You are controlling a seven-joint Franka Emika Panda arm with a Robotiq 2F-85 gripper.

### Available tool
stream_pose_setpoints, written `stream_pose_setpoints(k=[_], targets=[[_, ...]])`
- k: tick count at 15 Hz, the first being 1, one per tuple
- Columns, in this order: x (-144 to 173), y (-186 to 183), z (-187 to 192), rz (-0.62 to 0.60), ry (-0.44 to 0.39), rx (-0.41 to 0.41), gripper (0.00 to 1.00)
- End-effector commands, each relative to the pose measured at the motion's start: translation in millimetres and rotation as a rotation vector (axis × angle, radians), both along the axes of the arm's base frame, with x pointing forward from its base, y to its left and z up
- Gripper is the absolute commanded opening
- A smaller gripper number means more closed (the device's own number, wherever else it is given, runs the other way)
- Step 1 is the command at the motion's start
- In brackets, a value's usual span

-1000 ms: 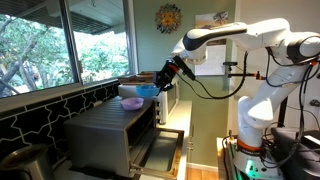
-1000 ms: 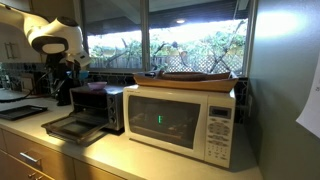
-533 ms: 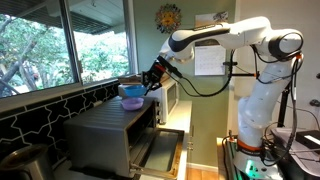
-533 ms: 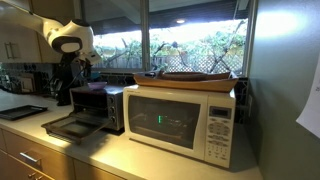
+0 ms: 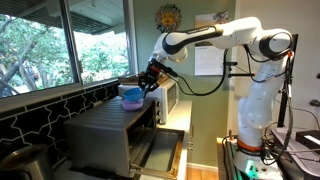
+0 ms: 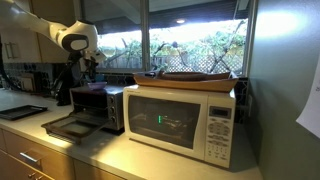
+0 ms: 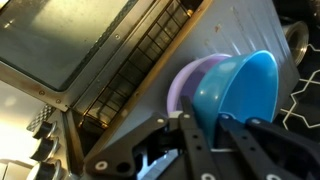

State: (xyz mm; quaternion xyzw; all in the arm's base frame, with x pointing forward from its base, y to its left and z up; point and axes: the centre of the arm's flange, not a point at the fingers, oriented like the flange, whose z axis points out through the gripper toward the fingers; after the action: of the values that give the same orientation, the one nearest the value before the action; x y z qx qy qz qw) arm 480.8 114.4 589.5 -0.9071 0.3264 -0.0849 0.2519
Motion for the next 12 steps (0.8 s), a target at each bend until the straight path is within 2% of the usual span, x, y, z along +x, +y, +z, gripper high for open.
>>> stream_pose_setpoints(k=[1,3,10,11,12], targets=[[12.4,10.5,4.7,-0.009,0.041,-0.037,0.4],[13.8,12.9,8.8,-0.003,0.041,-0.045,0.47],[9.2,16.3,35.1,0.012,0.009,-0.105,0.99],[9.1,16.2,37.3,0.013,0.008,-0.116,0.86],[9.0,16.3,39.0,0.016,0.008,-0.128,0.64]])
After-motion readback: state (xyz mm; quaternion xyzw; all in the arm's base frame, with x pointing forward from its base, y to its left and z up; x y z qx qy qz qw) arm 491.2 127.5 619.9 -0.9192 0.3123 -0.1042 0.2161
